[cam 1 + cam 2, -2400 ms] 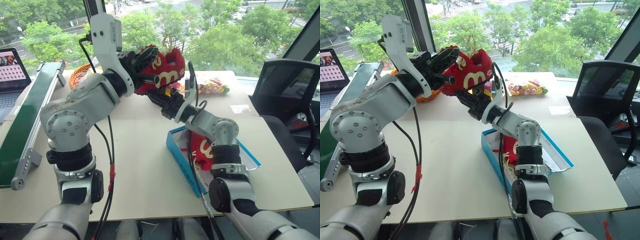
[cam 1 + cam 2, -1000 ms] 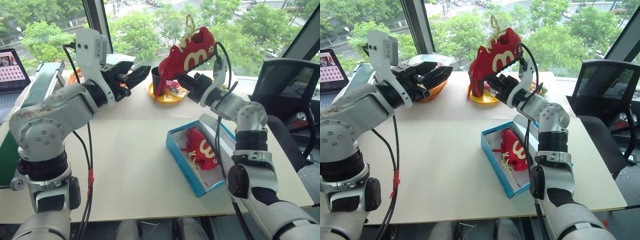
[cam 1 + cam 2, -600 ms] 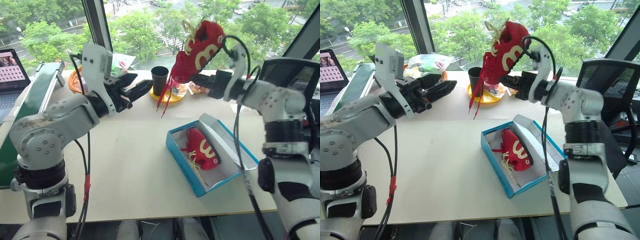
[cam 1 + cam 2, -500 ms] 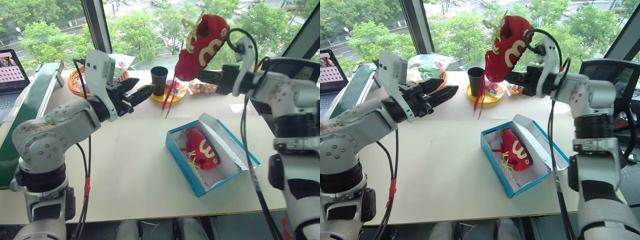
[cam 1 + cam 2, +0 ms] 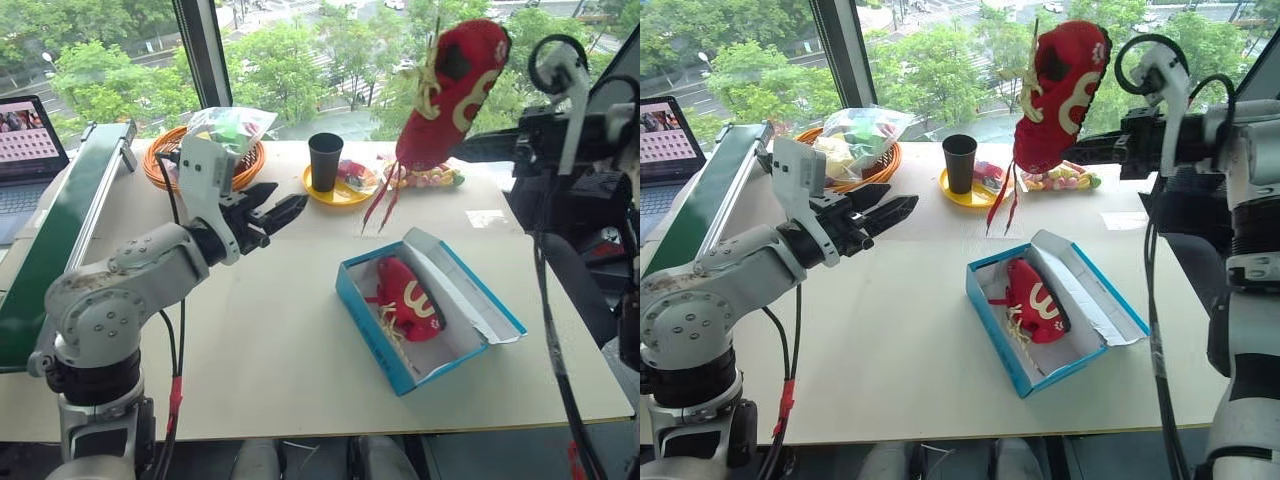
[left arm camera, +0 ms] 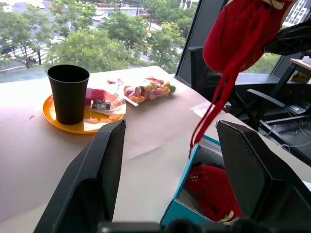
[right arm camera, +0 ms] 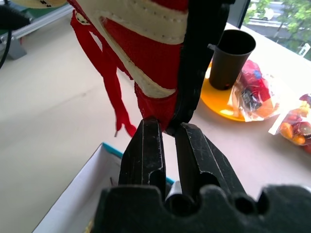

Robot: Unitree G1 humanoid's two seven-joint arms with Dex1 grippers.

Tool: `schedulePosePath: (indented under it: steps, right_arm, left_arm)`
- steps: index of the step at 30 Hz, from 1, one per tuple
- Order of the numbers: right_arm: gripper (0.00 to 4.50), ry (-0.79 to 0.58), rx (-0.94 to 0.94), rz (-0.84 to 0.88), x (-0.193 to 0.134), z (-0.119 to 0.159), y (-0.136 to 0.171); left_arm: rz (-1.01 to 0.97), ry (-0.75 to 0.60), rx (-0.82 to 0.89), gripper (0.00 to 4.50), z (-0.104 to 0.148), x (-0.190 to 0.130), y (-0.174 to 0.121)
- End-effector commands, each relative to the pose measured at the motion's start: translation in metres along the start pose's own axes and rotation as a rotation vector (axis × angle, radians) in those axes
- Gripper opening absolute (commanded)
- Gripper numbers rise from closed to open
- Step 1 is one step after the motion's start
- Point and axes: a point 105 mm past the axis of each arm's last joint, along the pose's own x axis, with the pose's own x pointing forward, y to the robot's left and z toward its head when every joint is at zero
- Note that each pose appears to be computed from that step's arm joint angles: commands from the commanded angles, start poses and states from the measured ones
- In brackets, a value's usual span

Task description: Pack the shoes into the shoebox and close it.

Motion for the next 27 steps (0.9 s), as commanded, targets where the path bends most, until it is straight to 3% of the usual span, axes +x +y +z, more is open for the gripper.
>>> schedulePosePath:
  steps: [1,16,27]
  right_arm:
    - [0.1,-0.01,-0.035,0.021,-0.021,0.003,0.007]
    - [0.1,-0.026,-0.007,0.1,-0.033,0.011,0.029]
    - [0.1,-0.008,0.067,0.16,0.004,0.002,0.014]
  left_arm:
    - [0.006,-0.054,0.016,3.17,0.008,-0.002,-0.008]
    - [0.008,-0.069,0.014,3.17,0.004,0.008,-0.011]
    - [0.046,-0.07,0.032,3.17,0.009,-0.001,-0.005]
